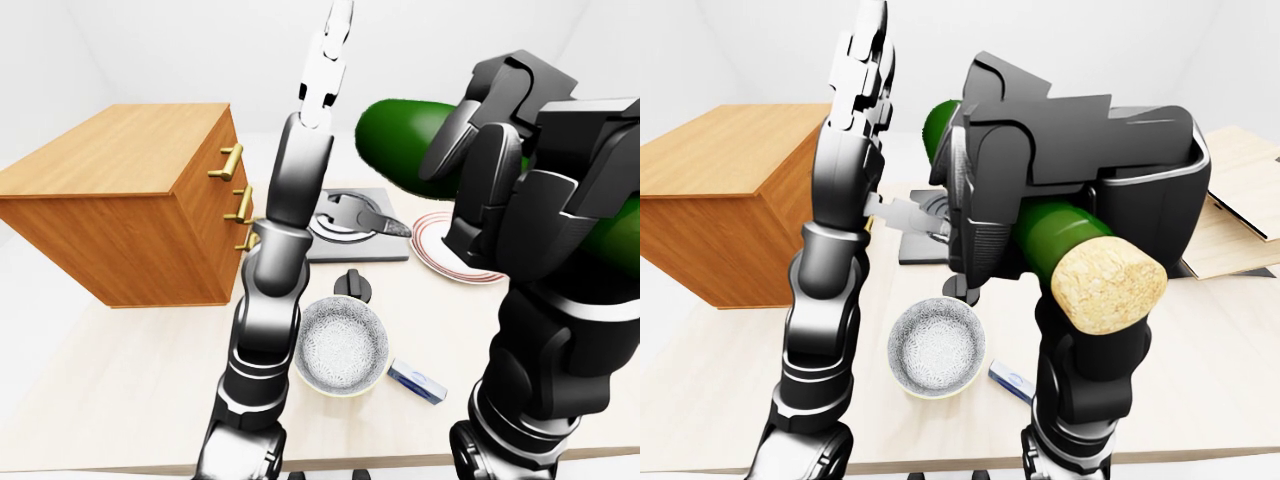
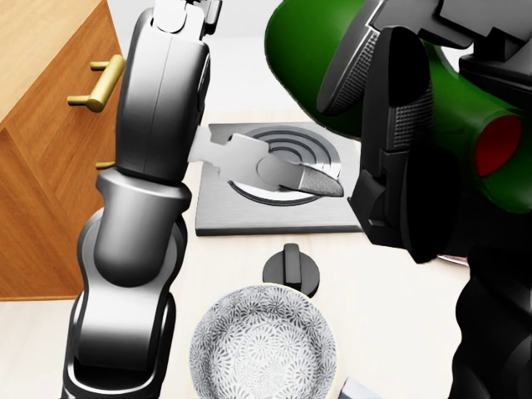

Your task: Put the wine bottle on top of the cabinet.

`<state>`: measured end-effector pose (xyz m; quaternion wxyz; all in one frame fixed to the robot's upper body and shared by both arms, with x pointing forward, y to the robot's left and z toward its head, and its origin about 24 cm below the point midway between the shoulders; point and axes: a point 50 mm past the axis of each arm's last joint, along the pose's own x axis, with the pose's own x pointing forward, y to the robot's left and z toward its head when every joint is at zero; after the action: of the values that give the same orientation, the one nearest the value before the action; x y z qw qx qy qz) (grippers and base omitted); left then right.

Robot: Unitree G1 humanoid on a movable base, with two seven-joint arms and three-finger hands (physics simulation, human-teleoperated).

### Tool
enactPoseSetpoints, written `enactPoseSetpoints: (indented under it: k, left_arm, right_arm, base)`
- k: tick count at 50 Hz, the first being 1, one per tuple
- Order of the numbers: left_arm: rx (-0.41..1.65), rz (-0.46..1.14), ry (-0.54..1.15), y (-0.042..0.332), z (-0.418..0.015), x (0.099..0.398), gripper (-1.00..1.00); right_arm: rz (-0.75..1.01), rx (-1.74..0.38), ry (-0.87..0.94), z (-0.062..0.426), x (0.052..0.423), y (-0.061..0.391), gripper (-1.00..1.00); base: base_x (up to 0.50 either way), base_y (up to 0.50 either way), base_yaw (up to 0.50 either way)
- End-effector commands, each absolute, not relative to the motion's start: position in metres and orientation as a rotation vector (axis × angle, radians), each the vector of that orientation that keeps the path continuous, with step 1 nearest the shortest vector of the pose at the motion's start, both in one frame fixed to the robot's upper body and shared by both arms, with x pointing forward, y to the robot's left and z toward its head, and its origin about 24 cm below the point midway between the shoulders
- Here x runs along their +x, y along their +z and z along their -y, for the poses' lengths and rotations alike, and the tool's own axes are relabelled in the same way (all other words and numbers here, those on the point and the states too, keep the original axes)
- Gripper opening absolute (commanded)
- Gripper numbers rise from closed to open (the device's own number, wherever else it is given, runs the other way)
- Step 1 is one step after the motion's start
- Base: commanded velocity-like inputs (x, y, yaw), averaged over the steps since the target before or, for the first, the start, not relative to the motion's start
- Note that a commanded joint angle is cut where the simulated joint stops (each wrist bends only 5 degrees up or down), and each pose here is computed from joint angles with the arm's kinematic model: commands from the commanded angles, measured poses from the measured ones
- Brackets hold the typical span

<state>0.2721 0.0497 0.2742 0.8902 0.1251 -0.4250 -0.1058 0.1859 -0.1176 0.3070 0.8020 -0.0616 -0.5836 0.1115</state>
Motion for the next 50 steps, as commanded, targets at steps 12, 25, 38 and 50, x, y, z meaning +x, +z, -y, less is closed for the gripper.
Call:
enactPoseSetpoints:
  k: [12,25,38,50]
  left_arm:
    - [0.253,1.008,-0.255,0.298,-0.032,0.251,1.0]
    - [0.256,1.078,-0.277,0.31,-0.025,0.236,1.0]
    - [0.242,1.077,-0.298,0.312,-0.013,0.235,1.0]
    - [0.211,0.961,-0.313,0.3,0.001,0.257,1.0]
  right_arm:
    - [1.273,-0.121,0.152,0.126,0.18,0.308,-1.0]
    - [1.264,-0.109,0.155,0.125,0.182,0.307,-1.0]
    - [1.285,-0.103,0.159,0.124,0.179,0.31,-1.0]
    - [1.273,-0.101,0.157,0.124,0.179,0.307,-1.0]
  base:
    - [0.0,0.0,0.0]
    - [0.0,0.0,0.0]
    - [0.0,0.0,0.0]
    - [0.0,0.0,0.0]
